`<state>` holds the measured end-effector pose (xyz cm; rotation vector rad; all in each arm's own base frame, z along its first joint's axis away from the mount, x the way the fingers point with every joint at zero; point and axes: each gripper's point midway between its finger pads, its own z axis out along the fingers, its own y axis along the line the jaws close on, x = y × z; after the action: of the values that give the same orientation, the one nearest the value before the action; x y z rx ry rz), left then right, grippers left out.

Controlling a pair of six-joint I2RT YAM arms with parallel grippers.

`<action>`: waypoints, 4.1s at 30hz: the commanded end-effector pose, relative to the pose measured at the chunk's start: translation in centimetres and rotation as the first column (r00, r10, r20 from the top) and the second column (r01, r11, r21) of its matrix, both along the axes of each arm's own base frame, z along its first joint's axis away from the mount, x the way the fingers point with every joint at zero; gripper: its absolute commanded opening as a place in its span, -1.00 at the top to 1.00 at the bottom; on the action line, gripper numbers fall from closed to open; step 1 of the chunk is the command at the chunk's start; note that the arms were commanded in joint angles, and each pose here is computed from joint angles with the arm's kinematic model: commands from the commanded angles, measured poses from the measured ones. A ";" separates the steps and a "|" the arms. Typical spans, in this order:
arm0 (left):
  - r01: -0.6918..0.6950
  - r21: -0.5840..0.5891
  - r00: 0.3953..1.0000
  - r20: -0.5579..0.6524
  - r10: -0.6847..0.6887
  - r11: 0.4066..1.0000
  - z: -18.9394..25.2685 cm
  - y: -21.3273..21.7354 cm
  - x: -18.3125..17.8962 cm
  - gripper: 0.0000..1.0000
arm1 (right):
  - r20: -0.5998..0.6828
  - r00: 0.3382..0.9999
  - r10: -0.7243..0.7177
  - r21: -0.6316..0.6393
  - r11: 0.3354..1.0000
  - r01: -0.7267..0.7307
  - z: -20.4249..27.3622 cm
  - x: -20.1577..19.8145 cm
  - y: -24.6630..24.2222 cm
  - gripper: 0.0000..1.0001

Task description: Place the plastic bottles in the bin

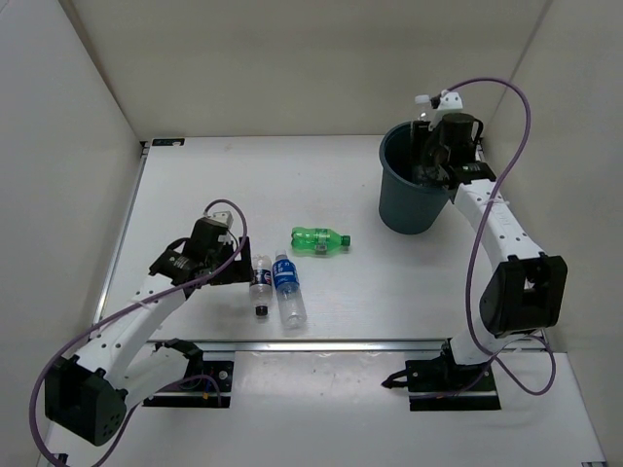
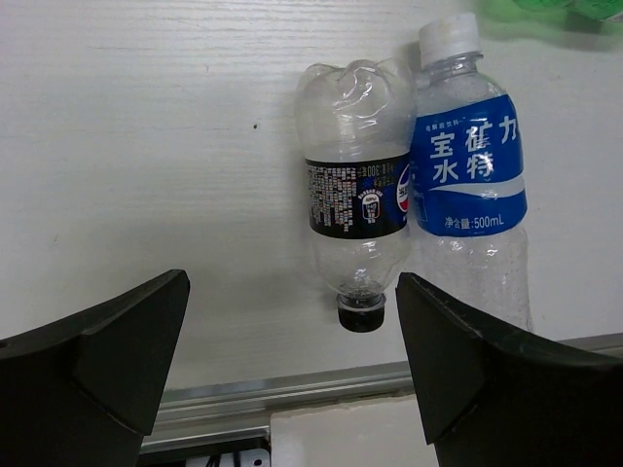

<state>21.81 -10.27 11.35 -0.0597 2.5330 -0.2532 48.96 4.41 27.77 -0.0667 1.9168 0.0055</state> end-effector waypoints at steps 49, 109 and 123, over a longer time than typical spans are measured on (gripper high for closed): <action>0.197 -0.116 0.946 0.284 -0.158 0.973 8.3 -9.2 9.9 0.15 | 0.035 0.999 -0.007 0.176 0.984 0.001 2.9 -20.2 -0.1 -0.98; -0.229 -0.171 0.965 0.087 0.247 0.958 5.2 0.6 -1.5 -0.98 | -0.243 0.677 0.695 0.109 0.712 -0.693 -6.2 -22.0 20.3 -0.98; -0.253 -0.166 0.967 -0.016 0.254 0.953 1.8 2.2 -6.7 -0.97 | -0.392 0.498 0.773 -0.063 0.518 -0.853 -15.8 -14.2 26.4 -0.99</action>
<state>15.46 -7.74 13.33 -0.4494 2.4380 -0.3506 32.40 28.64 9.52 -1.1726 2.1996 0.4372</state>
